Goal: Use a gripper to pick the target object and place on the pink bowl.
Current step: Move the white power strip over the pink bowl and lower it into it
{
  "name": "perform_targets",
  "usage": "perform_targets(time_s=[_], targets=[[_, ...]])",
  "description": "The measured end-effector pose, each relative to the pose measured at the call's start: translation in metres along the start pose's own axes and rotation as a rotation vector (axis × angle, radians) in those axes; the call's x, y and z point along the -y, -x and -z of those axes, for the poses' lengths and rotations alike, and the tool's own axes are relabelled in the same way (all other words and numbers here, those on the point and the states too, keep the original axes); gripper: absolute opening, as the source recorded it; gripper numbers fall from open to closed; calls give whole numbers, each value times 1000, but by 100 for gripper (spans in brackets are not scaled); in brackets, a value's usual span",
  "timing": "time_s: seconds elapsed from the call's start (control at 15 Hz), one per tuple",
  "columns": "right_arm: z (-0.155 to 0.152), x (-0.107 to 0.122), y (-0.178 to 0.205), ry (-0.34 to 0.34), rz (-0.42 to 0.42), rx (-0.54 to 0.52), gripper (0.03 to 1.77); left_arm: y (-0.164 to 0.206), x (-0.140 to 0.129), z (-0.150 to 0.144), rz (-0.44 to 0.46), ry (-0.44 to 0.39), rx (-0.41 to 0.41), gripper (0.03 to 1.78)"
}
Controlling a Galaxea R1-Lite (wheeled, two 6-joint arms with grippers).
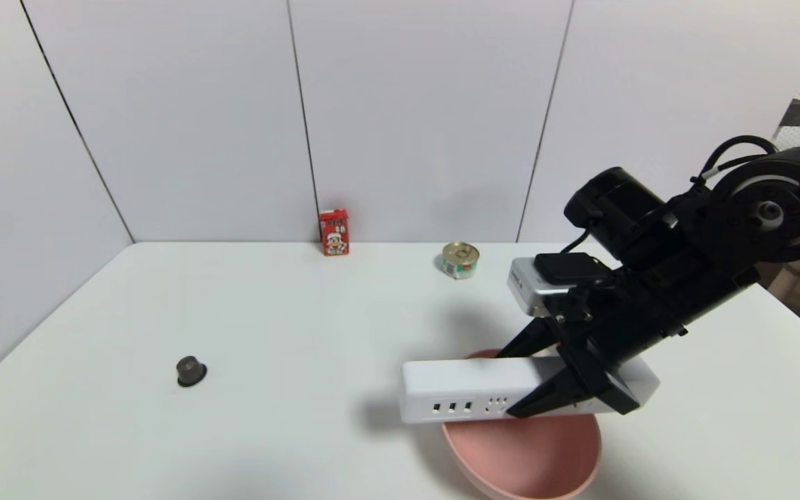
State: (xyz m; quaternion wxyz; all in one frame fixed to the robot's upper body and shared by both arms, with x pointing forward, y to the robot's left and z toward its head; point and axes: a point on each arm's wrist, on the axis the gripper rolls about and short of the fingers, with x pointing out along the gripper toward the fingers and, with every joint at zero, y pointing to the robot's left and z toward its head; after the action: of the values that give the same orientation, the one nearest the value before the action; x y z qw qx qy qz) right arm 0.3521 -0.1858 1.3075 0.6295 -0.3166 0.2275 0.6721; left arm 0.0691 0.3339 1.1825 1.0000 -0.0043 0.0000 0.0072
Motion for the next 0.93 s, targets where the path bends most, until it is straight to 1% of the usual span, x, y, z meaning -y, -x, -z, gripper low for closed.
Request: perform_targets(time_s=[0.33,0.4,0.53,0.73,0.93], targets=[[-3,-1,0,7,-1,5,73,0,0,0,0,0,0,169],[-4,-1,0,14,-1,6,78,0,0,0,0,0,0,169],[-5,-2,0,15,-3,6,99,0,0,0,0,0,0,169],[-5,-3,0,15,-4,5,122,0,0,0,0,0,0,169],[-7,-4,4,20,4,9,137,0,0,0,0,0,0,169]])
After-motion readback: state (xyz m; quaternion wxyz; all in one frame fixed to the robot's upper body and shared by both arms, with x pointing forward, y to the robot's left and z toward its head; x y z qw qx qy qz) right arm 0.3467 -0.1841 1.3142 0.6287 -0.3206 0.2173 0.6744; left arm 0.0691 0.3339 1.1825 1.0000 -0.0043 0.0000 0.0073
